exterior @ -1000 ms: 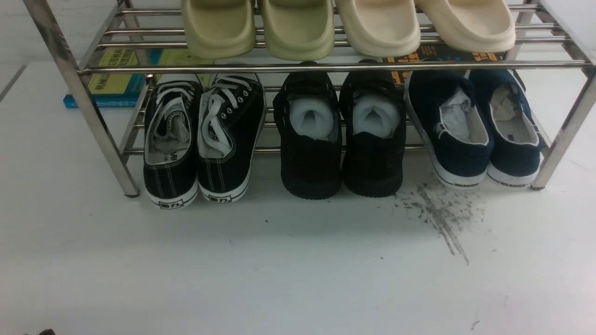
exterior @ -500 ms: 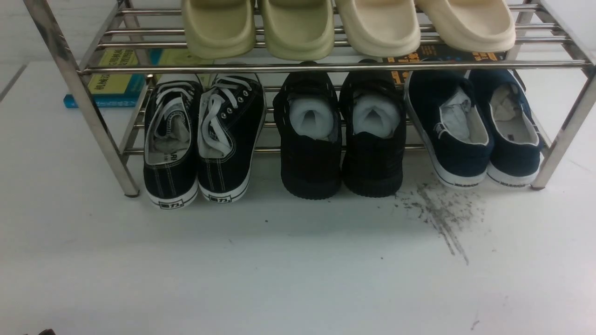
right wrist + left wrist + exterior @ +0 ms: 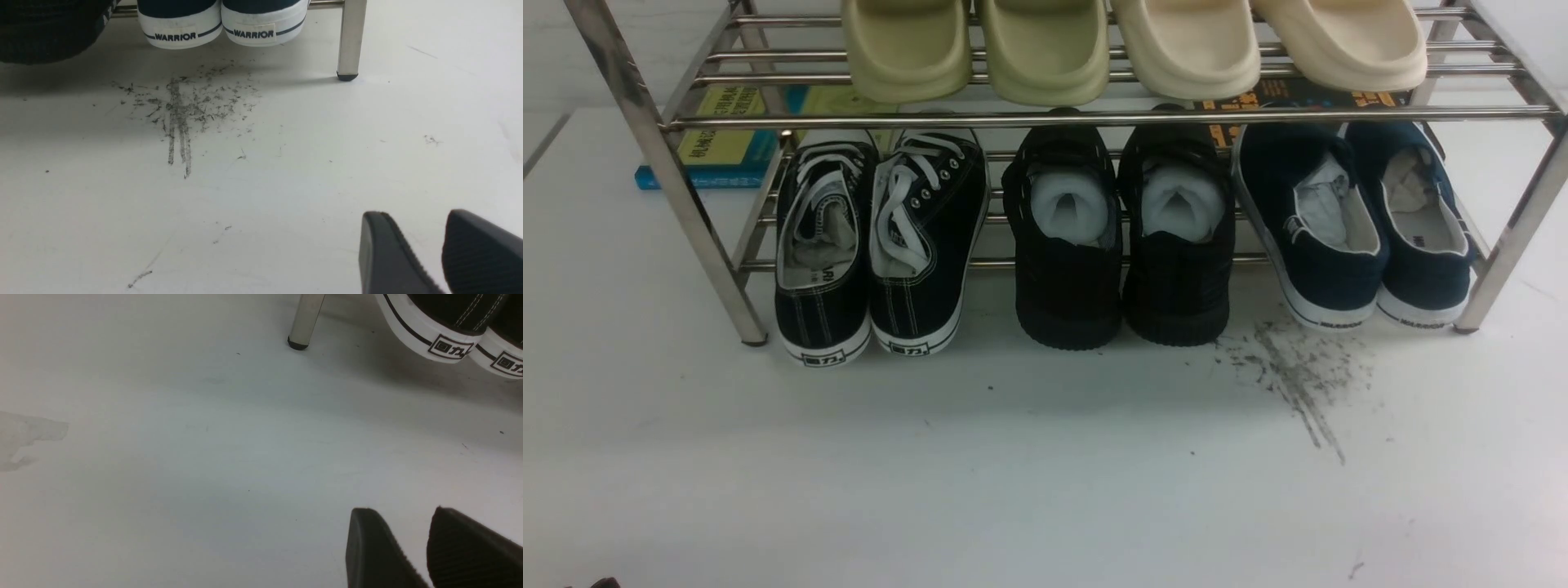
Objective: Take the shoes off the shelf with your hand on the white table.
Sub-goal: 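Reach toward the shoe rack and grasp a shoe on it with the right gripper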
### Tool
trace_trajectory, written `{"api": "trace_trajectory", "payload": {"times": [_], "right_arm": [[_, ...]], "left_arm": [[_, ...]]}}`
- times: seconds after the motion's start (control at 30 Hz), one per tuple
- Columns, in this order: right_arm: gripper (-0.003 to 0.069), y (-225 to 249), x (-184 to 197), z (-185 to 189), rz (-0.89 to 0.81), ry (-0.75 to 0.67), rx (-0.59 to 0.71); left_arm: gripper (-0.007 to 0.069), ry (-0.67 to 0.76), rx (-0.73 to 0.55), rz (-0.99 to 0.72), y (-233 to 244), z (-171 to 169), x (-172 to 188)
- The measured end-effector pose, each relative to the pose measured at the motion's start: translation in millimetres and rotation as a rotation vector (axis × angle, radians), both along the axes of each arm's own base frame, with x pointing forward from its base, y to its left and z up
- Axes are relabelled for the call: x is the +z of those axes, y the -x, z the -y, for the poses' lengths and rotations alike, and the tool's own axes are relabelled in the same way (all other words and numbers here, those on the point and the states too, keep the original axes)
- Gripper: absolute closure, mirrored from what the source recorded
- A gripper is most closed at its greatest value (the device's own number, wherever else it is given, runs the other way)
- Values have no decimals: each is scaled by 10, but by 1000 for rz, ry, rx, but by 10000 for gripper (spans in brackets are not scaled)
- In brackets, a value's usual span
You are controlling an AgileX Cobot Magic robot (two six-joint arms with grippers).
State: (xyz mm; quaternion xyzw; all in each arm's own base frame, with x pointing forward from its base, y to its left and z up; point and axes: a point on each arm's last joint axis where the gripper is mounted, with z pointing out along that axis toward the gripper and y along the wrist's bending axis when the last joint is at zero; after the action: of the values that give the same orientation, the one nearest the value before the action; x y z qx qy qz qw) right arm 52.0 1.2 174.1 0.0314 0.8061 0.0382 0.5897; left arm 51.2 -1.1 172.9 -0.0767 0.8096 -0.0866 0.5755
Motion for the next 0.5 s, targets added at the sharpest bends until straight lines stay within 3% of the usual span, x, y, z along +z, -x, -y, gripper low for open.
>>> {"api": "trace_trajectory", "payload": {"times": [0.3,0.4,0.43,0.5], "right_arm": [[421,-2,7,1,8,0,-2],[421,-4,13,-24,13,-127,-12],[421,-7,19,-60,15,-308,-23],[421,-8,28,-96,9,-504,-39]], "left_arm": [[385,0,0,0,0,0,0],[385,0,0,0,0,0,0],[385,0,0,0,0,0,0],[385,0,0,0,0,0,0]]}}
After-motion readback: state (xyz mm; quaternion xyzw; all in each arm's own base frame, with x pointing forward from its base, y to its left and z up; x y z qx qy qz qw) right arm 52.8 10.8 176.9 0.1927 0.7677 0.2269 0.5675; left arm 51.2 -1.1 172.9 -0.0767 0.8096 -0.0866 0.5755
